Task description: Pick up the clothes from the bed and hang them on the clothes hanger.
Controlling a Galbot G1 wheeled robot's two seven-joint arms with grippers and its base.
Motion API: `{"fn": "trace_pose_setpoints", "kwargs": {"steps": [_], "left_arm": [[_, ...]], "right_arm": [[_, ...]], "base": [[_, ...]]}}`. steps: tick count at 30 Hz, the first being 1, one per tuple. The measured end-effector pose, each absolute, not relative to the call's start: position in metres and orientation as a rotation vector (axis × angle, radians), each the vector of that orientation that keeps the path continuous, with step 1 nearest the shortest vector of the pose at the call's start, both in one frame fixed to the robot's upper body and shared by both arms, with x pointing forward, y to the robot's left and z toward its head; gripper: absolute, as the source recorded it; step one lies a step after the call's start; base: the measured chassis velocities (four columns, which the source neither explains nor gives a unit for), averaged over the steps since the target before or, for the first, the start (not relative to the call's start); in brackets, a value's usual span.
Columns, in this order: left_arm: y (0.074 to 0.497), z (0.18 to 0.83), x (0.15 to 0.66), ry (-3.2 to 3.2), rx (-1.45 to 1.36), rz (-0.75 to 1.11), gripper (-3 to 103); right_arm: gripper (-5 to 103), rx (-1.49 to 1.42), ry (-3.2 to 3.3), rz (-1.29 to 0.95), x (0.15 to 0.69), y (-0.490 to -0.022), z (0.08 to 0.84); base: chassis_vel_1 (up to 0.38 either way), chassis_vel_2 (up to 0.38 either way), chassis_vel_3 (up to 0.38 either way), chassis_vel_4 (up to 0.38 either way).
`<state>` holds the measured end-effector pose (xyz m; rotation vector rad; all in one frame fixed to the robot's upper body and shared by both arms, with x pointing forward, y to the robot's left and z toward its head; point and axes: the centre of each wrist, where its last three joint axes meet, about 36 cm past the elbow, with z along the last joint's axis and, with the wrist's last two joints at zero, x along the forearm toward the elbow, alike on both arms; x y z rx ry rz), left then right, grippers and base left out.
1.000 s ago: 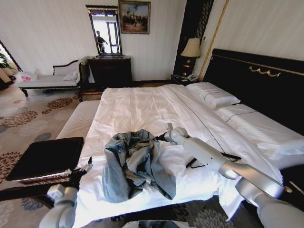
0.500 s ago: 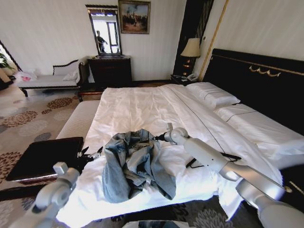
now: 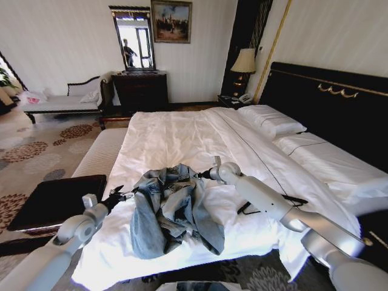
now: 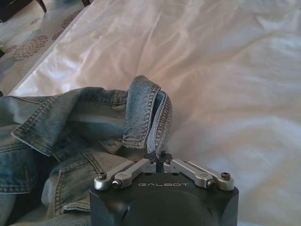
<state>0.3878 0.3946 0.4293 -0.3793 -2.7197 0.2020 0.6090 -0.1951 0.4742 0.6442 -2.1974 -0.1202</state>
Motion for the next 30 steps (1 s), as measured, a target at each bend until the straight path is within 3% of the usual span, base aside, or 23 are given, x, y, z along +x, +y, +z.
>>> {"fn": "trace_pose_setpoints", "kwargs": {"steps": [6,17,20,22,23,24,26,28,29,30], "left_arm": [[0.392,0.421,0.409,-2.713,-0.378,0.139,103],[0.369,0.406,0.426,-2.669,-0.430,0.167,91],[0.369,0.405,0.426,-2.666,-0.425,0.190,76],[0.370,0.405,0.426,-2.667,-0.421,0.195,76],[0.371,0.405,0.426,-2.668,-0.414,0.200,64],[0.372,0.405,0.425,-2.668,-0.411,0.202,64],[0.372,0.405,0.424,-2.670,-0.401,0.206,54],[0.372,0.405,0.424,-2.670,-0.400,0.206,54],[0.371,0.405,0.423,-2.671,-0.397,0.207,42],[0.371,0.406,0.422,-2.671,-0.397,0.207,42]], "right_arm": [[2,0.657,-2.203,-0.122,0.608,-0.196,0.481],[2,0.672,-2.217,-0.119,0.610,-0.193,0.493],[2,0.672,-2.218,-0.118,0.610,-0.193,0.494],[2,0.670,-2.218,-0.117,0.610,-0.194,0.494],[2,0.669,-2.218,-0.116,0.610,-0.194,0.494],[2,0.669,-2.217,-0.116,0.610,-0.194,0.494],[2,0.670,-2.215,-0.117,0.610,-0.193,0.492],[2,0.670,-2.214,-0.117,0.609,-0.192,0.492],[2,0.672,-2.211,-0.118,0.609,-0.192,0.490],[2,0.673,-2.209,-0.119,0.608,-0.191,0.489]], "base": [[0.000,0.000,0.000,0.000],[0.000,0.000,0.000,0.000],[0.000,0.000,0.000,0.000],[0.000,0.000,0.000,0.000],[0.000,0.000,0.000,0.000],[0.000,0.000,0.000,0.000],[0.000,0.000,0.000,0.000],[0.000,0.000,0.000,0.000],[0.000,0.000,0.000,0.000],[0.000,0.000,0.000,0.000]]}}
